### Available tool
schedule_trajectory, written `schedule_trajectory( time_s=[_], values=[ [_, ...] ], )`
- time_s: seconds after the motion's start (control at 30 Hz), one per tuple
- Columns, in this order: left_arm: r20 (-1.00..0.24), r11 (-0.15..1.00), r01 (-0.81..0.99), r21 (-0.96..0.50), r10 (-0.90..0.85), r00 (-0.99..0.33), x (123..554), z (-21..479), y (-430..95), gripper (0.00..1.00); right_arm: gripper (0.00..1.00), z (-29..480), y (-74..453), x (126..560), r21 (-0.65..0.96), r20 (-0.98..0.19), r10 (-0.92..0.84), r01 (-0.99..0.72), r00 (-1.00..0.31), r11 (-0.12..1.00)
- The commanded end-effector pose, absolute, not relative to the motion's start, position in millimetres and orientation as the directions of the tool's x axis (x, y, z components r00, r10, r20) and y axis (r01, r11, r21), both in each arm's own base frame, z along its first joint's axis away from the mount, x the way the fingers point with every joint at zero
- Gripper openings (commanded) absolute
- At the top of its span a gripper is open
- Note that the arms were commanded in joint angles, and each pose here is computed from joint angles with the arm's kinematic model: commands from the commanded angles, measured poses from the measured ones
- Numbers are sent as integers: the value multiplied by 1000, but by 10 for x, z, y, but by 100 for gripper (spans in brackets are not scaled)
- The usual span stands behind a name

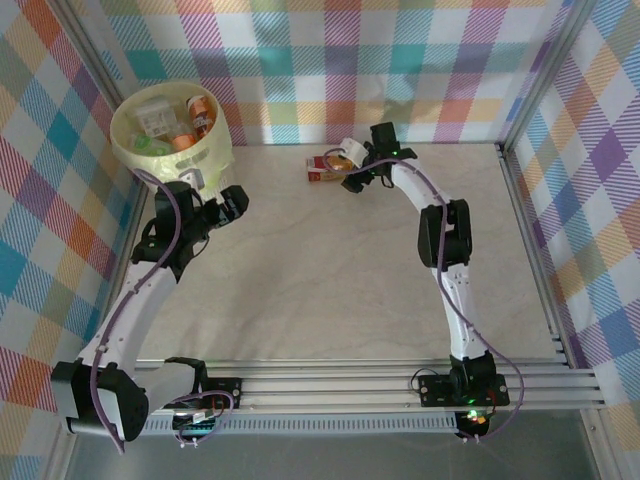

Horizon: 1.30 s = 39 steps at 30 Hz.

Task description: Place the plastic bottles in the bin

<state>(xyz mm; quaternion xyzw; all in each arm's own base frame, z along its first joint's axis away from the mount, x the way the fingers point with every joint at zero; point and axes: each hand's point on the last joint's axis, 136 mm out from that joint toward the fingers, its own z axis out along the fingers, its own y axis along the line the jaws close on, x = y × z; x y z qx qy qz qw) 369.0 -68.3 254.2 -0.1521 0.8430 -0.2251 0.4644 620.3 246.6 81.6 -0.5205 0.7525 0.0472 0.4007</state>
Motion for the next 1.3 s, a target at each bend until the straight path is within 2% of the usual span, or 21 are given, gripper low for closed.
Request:
schedule_trajectory(
  time_s=[0.0,0.13,0.3,0.4,0.5,0.63,0.87,1.0,1.27],
  values=[
    [-706,852,-79,-518,-478,-522,3740,2452,-647,100,93,936,2625,6444,-437,-689,-724,-807,17,397],
    [-693,851,-99,-515,-482,-536,3798,2351,-646,100,92,812,2739,6594,-450,-714,-697,-805,64,387],
    [-678,854,-113,-507,-477,-559,3874,2239,-657,100,89,635,2820,6506,-402,-737,-672,-844,68,355],
    [-672,854,-111,-508,-473,-570,3907,2209,-678,100,83,515,2815,6387,-357,-727,-685,-875,42,326],
    [-665,850,-109,-515,-477,-575,3916,2189,-695,100,73,495,2781,6352,-339,-723,-691,-878,14,337],
    [-663,845,-117,-522,-487,-569,3907,2179,-683,100,58,610,2779,6336,-319,-743,-669,-872,-14,372],
    [-650,830,-106,-547,-501,-571,3889,2175,-728,100,42,878,2778,6223,-275,-777,-626,-861,-63,429],
    [-631,814,-89,-574,-509,-586,3875,2150,-793,100,37,1064,2742,6022,-243,-788,-609,-861,-94,448],
    [-584,760,-46,-648,-534,-611,3871,2107,-983,100,35,1473,2598,5389,-141,-832,-523,-841,-185,522]
  ],
)
